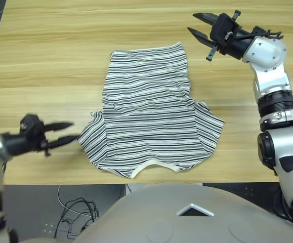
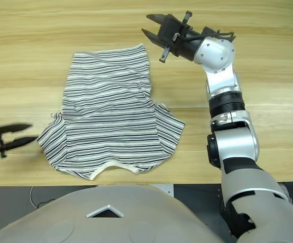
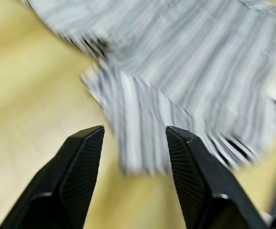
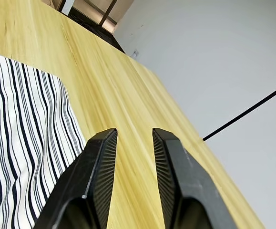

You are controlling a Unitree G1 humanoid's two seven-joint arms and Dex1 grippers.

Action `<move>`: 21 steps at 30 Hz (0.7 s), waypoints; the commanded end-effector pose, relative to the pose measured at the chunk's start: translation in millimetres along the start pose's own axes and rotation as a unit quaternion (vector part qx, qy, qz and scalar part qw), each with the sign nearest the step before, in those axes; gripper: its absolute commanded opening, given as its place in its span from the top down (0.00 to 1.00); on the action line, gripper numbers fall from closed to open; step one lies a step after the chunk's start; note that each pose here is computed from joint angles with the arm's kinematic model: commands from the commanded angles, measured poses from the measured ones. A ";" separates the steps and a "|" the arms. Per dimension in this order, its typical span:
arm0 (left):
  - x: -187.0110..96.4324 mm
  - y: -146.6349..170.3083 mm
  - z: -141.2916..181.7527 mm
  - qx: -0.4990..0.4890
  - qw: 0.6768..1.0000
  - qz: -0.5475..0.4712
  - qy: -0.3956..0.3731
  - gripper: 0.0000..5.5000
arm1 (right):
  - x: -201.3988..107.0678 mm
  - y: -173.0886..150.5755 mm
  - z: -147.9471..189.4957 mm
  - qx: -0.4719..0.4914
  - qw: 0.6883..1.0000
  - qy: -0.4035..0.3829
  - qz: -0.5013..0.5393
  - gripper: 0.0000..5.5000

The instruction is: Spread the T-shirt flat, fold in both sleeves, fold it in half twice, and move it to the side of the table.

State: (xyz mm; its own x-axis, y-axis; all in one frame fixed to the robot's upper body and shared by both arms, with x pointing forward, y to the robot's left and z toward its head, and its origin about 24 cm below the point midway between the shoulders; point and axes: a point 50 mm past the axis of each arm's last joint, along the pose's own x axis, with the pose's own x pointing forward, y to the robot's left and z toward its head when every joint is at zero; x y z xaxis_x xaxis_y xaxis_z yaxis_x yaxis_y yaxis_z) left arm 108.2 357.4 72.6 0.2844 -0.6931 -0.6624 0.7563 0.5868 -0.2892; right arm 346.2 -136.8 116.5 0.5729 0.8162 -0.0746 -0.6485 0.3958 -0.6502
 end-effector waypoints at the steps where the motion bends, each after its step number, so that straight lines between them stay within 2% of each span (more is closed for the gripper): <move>1: -13.9 -13.1 -9.9 -0.053 0.998 -0.016 0.040 0.57 | -3.5 6.8 0.9 0.009 1.000 0.005 0.010 0.75; 12: 13.4 -11.8 -30.9 -0.104 0.994 0.012 0.008 0.57 | -9.1 14.1 -0.4 0.017 0.999 0.020 0.019 0.75; 21: 33.0 -8.0 -33.0 -0.148 0.988 0.032 -0.021 0.57 | -8.1 16.0 -1.0 0.015 0.999 0.022 0.022 0.75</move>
State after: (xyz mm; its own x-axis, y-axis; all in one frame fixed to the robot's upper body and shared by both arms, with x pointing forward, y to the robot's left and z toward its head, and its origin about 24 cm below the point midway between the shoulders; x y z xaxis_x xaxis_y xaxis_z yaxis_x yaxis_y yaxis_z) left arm 92.1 342.8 36.6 0.3293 -0.6931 -0.6412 0.5784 0.6848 -0.4432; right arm 333.0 -135.5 108.4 0.5653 0.8169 -0.1147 -0.6821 0.3847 -0.6219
